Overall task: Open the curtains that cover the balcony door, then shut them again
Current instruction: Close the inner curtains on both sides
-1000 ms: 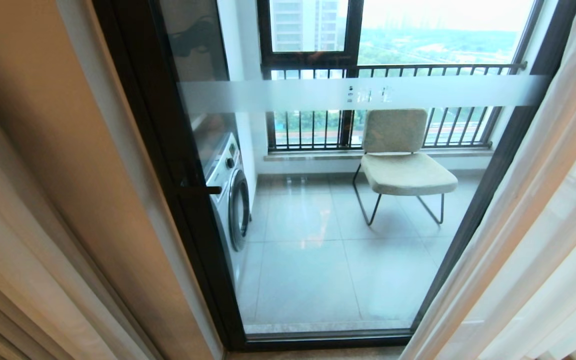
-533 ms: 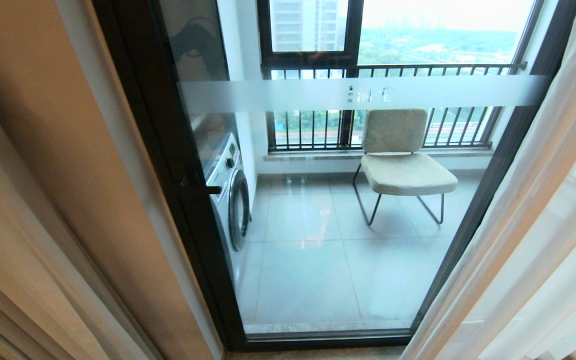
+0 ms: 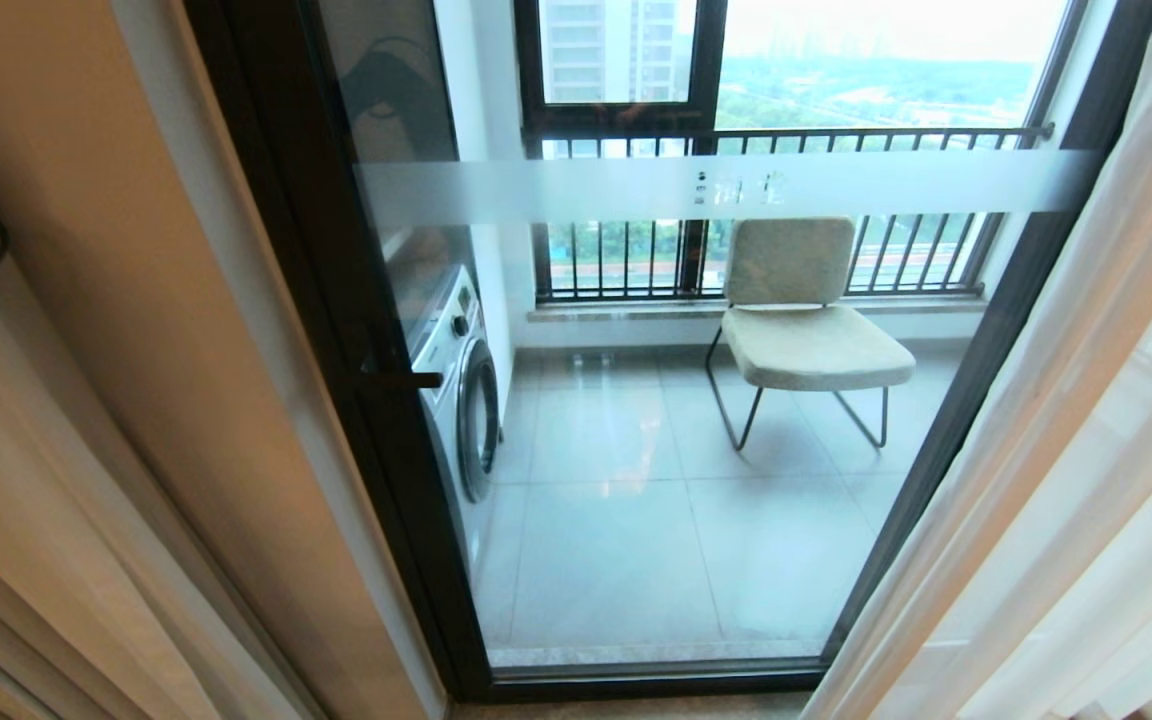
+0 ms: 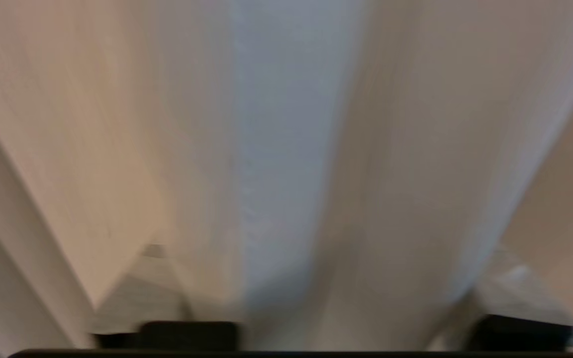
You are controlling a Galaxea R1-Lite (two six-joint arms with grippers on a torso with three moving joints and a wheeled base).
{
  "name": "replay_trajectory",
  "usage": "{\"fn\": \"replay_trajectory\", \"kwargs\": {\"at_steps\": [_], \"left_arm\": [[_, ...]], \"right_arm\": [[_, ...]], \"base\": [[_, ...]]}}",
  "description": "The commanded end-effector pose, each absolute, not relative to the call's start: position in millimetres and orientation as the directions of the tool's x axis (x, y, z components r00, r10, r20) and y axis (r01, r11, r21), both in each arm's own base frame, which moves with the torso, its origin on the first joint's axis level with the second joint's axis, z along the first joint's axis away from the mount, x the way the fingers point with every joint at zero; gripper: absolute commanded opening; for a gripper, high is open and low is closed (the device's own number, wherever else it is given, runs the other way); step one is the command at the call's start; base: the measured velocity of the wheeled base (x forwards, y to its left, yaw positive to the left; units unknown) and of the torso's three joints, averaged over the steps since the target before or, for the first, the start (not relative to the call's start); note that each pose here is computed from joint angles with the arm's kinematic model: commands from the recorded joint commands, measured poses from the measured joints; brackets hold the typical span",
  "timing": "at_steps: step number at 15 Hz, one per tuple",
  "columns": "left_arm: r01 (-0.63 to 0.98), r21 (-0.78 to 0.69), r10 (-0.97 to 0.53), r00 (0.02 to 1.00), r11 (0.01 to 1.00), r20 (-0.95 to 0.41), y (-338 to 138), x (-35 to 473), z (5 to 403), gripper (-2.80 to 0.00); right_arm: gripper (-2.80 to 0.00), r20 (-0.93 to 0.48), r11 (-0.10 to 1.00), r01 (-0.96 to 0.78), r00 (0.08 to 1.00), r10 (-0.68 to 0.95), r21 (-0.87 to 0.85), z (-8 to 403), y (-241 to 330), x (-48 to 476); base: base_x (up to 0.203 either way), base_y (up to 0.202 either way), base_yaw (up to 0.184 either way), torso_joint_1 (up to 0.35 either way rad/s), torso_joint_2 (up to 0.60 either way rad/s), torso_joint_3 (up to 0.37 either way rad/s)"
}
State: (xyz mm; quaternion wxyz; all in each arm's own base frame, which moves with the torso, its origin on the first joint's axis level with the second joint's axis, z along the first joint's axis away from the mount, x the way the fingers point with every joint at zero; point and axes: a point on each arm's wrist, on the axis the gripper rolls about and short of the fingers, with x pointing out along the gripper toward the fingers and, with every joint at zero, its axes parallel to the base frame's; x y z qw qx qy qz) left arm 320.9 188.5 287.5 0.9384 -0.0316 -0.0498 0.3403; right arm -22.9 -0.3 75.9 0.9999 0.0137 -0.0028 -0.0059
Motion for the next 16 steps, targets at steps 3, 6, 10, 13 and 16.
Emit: {"fn": "replay_trajectory", "kwargs": {"at_steps": [3,6,10,13,16], "left_arm": [[-0.621,-0.098,0.628,0.771,0.778,0.104,190,326,287,-2.80],[-0.617,-0.098,0.625,0.773,0.781,0.108,190,325,288,-2.80],[-0.596,-0.100,0.605,0.786,0.796,0.130,182,320,297,-2.80],[-0.573,-0.103,0.582,0.798,0.813,0.156,168,315,309,-2.80],[-0.538,-0.107,0.549,0.815,0.836,0.186,151,309,321,-2.80]], "right_arm": [[-2.80,0.005,1.000,0.012,1.000,-0.012,0.028,76,0,-23],[-2.80,0.005,1.000,0.012,1.000,-0.012,0.028,76,0,-23],[-2.80,0.005,1.000,0.012,1.000,-0.012,0.026,76,0,-23],[-2.80,0.005,1.000,0.012,1.000,-0.012,0.028,76,0,-23],[-2.80,0.005,1.000,0.012,1.000,-0.012,0.028,76,0,-23]], "base": [[0.000,0.000,0.000,0.000,0.00,0.000],[0.000,0.000,0.000,0.000,0.00,0.000],[0.000,0.000,0.000,0.000,0.00,0.000],[0.000,0.000,0.000,0.000,0.00,0.000],[0.000,0.000,0.000,0.000,0.00,0.000]]}}
